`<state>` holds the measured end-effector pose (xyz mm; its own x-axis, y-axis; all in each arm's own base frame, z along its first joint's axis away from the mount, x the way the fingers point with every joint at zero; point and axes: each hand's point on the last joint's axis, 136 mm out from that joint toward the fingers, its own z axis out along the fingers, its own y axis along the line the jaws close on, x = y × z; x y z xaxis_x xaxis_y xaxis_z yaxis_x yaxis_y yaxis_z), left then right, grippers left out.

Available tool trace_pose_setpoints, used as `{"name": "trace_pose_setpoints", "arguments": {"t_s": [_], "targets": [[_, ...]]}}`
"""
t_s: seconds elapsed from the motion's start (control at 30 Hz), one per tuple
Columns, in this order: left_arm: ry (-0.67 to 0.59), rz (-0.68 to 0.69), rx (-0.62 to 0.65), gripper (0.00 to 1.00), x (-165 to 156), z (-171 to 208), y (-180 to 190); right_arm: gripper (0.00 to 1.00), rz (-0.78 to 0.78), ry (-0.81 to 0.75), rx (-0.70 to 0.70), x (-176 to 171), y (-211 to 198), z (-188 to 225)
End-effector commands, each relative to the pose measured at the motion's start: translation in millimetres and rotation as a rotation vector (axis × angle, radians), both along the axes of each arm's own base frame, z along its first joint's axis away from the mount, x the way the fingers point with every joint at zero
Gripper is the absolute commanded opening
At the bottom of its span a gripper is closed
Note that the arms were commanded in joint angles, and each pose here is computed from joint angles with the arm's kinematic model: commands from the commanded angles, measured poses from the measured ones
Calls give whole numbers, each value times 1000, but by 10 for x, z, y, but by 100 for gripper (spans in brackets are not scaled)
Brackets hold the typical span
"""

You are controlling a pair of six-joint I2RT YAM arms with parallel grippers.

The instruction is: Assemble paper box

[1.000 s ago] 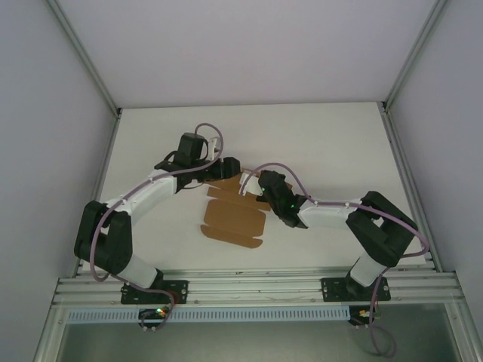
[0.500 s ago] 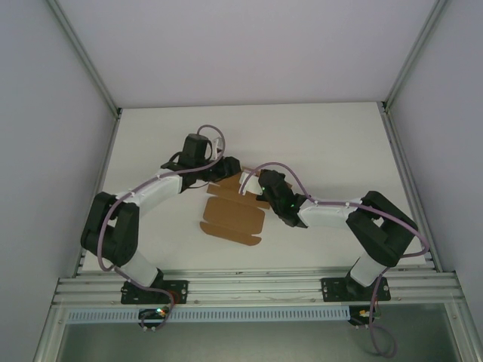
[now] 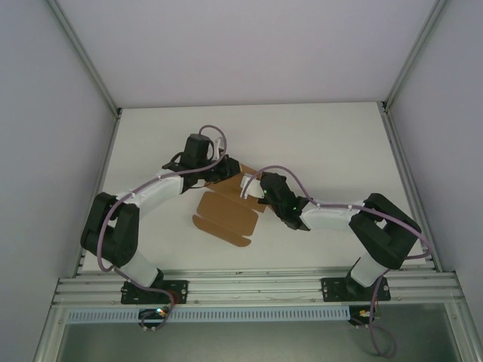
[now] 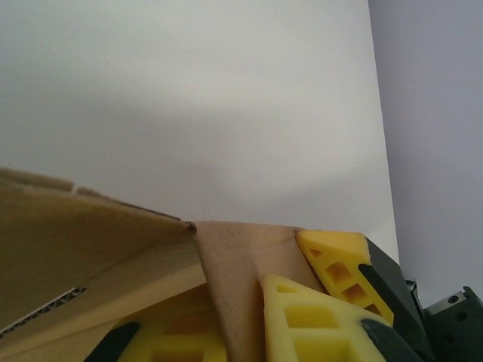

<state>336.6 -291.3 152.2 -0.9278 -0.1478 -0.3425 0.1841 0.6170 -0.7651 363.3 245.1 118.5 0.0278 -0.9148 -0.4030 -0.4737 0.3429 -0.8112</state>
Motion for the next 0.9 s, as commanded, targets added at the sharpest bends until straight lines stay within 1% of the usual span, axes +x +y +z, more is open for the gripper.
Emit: {"name": "trace_pose_setpoints", "arguments": {"t_s": [0.0,0.13,0.2,0.27,0.33,0.37,0.43,0.5,0.57,0.6,0.63,0.77,0.8,0.87], "targets": [[-7,53,47,13,8,-27,141,12,-30,-16,-13,-22,-126,79],[-7,62,52,13,-1,-35,170,12,-50,-9,-13,-32,-202,94],[-5,76,61,13,11,-50,202,15,-57,-4,-7,-39,-226,106],[-4,79,61,13,11,-49,208,14,-66,0,0,-42,-254,105],[-6,76,55,13,8,-34,200,1,-59,17,6,-62,-260,88],[-8,71,49,20,5,-21,192,0,-53,32,4,-78,-259,56],[-29,47,23,37,-14,44,151,0,-47,36,21,-77,-235,78],[-52,28,4,68,-43,120,136,0,-43,36,35,-70,-217,93],[-83,22,16,86,-85,177,182,0,-43,43,39,-63,-219,87],[-107,28,42,98,-111,205,245,0,-46,46,40,-55,-223,89],[-127,35,76,100,-152,212,316,0,-50,51,38,-50,-238,77],[-200,143,294,100,-300,178,830,0,-72,55,34,-28,-267,59],[-212,180,349,100,-347,152,985,0,-67,61,35,-34,-257,50],[-213,236,419,100,-423,78,1240,0,-52,68,45,-46,-235,60]]}}
